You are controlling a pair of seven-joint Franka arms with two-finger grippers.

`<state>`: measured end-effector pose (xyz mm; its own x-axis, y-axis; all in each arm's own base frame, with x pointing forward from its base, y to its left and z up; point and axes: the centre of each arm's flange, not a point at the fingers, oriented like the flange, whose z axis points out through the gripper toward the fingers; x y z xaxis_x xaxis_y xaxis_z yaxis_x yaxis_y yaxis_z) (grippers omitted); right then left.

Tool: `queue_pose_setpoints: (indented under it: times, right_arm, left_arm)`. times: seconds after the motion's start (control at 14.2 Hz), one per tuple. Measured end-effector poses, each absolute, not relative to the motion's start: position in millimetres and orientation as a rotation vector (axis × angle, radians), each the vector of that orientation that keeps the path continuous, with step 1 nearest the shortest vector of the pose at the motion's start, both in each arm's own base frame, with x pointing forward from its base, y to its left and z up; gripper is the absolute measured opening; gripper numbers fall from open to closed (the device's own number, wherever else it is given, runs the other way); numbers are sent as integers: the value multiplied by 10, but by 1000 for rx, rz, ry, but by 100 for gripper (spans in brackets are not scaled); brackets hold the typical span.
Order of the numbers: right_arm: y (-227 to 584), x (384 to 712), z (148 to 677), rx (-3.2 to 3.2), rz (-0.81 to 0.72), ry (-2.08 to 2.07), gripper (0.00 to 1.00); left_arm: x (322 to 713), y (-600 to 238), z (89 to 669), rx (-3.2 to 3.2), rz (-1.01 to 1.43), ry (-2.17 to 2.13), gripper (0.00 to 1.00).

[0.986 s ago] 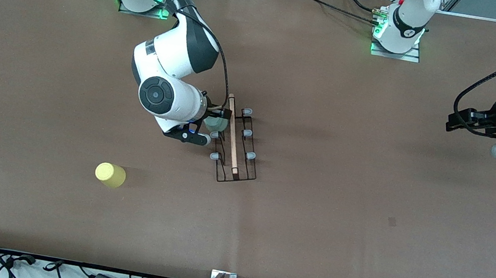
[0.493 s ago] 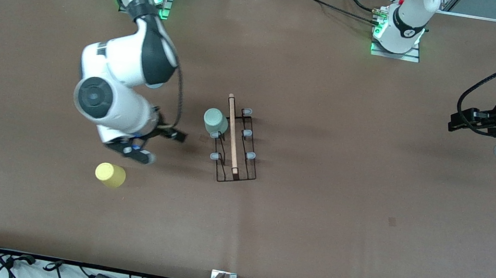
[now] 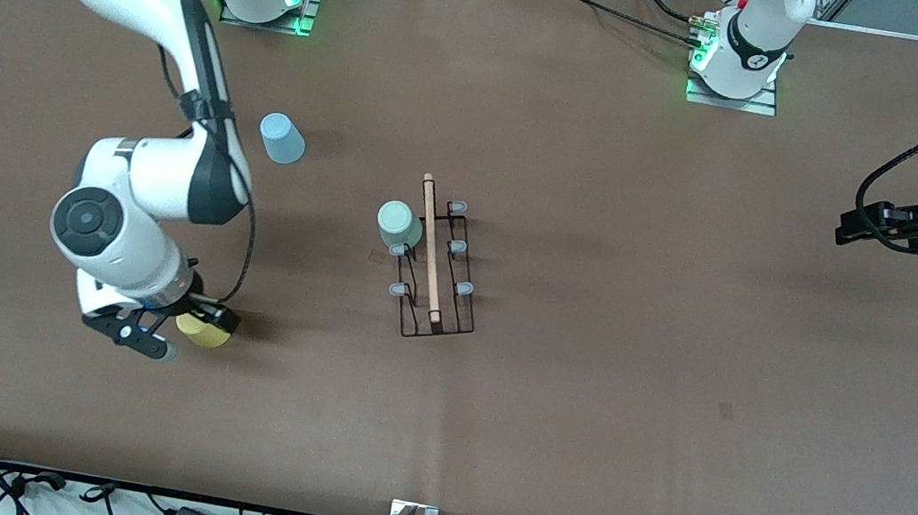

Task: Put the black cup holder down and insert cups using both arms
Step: 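Move the right gripper to the yellow cup and grasp it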

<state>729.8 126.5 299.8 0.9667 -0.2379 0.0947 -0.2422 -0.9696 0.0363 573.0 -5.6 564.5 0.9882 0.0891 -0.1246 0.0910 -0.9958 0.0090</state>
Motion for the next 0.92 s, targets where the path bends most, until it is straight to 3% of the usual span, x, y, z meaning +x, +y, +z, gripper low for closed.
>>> queue_pose_setpoints:
  times: [0.77, 0.85, 0.92]
  right_arm:
    - [1098, 7315, 2366, 3056, 18, -154, 100]
    - [1076, 7316, 2352, 3055, 15, -156, 92]
    - [1059, 7316, 2339, 3054, 11, -158, 92]
  left_arm:
    - [5728, -39, 5636, 3140, -199, 138, 100]
    - [5728, -40, 5636, 3140, -199, 138, 100]
    - [5728, -40, 5636, 3140, -199, 138, 100]
